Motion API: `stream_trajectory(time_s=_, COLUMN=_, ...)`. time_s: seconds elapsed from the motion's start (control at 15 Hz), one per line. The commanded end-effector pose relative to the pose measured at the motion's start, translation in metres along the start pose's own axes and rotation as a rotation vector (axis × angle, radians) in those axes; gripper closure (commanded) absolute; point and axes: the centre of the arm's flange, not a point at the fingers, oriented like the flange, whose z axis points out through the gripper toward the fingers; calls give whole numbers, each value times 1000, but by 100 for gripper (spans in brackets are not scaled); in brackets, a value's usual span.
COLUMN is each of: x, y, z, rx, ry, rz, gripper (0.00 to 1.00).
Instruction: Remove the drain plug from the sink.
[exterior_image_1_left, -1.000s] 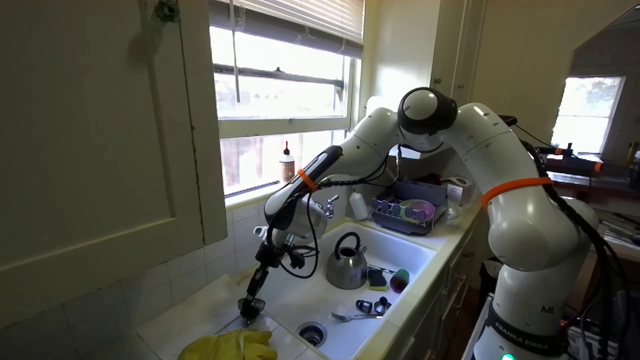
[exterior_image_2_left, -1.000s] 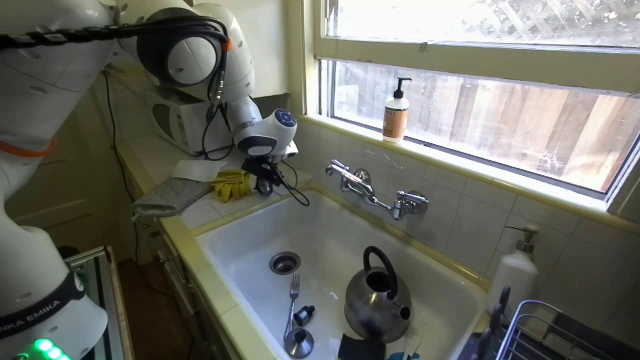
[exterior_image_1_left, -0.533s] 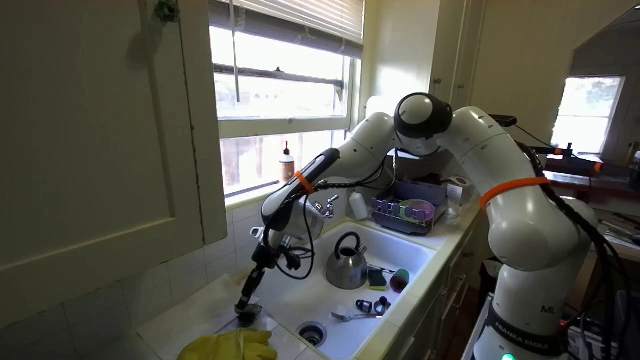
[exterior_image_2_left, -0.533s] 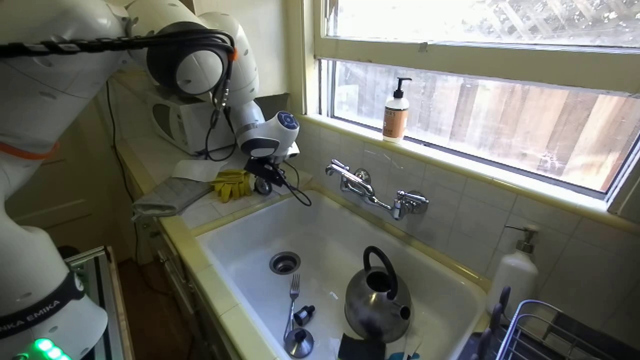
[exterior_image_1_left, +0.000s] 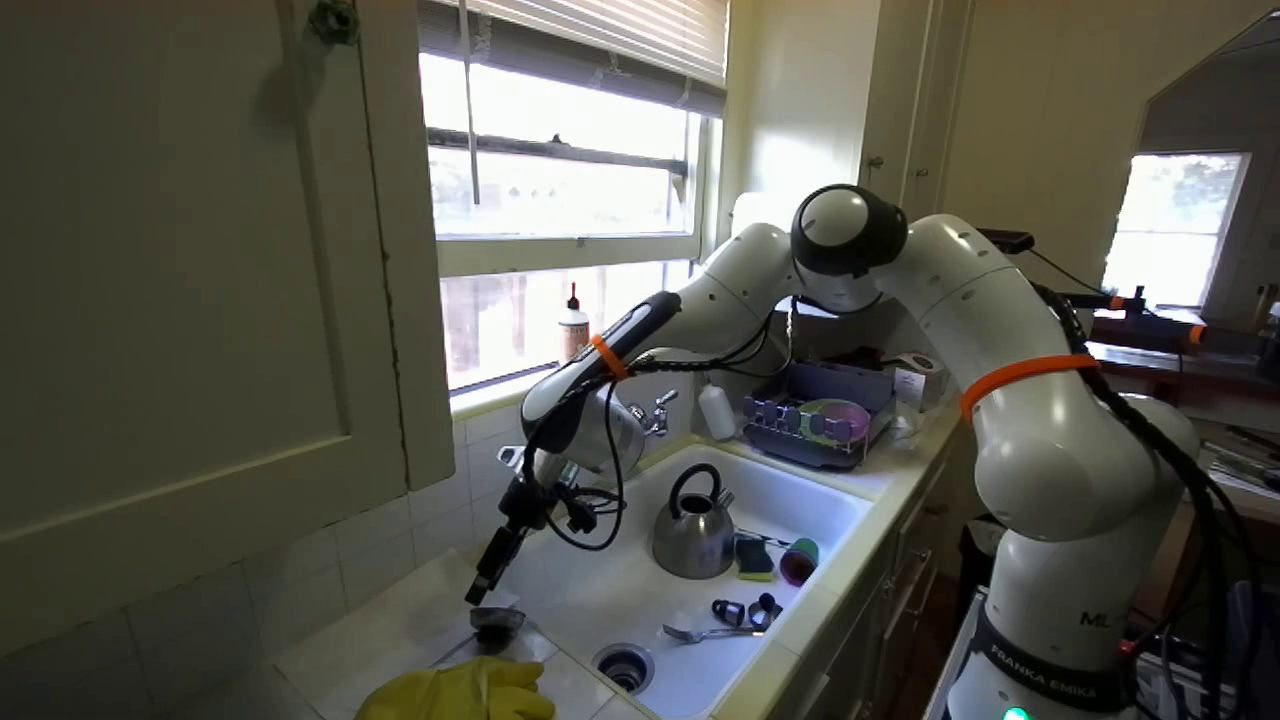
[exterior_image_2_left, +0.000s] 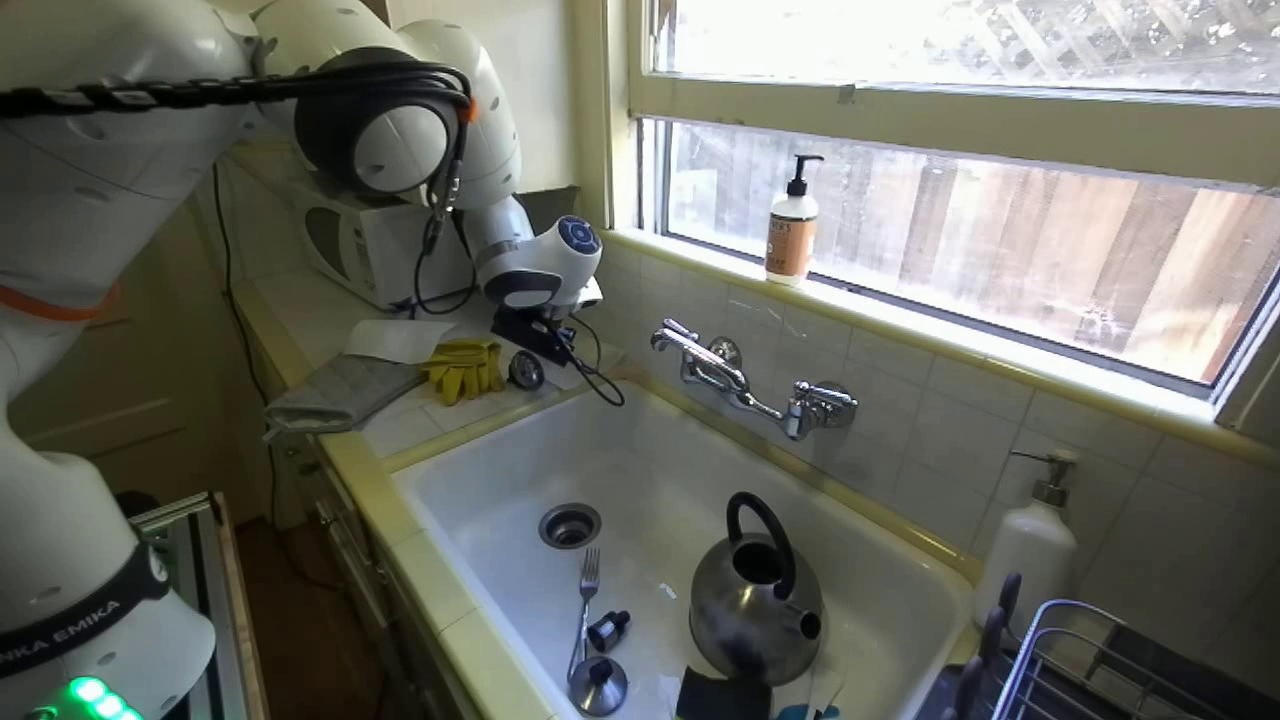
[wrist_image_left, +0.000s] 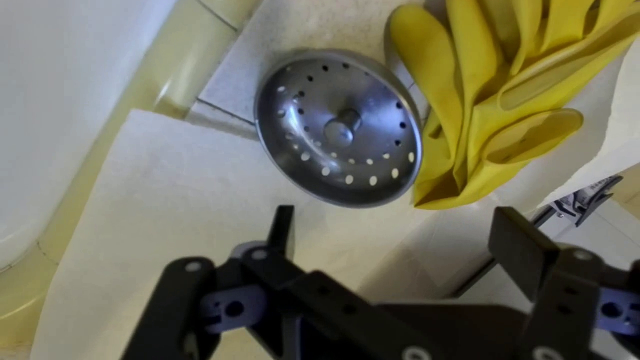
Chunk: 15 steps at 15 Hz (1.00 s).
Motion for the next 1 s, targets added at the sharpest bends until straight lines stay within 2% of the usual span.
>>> stream_trajectory(time_s=0.0, x=-7, y=-2, z=-17, rx=8, ry=36, rz=53, gripper=0)
stream_trajectory(time_s=0.27, x=-14, y=1, z=-37, rx=-32, ry=87, rz=202, gripper=0)
stream_trajectory(time_s=0.53, x=-30, y=1, z=-56, rx=-156, ry=134, rz=360, gripper=0)
stream_trajectory(time_s=0.73, x=-40, y=-4, z=-67, rx=-220, ry=124, rz=447, gripper=0)
stream_trajectory(time_s=0.93, x=-45, y=-6, z=-84, rx=-268, ry=68, rz=534, gripper=0)
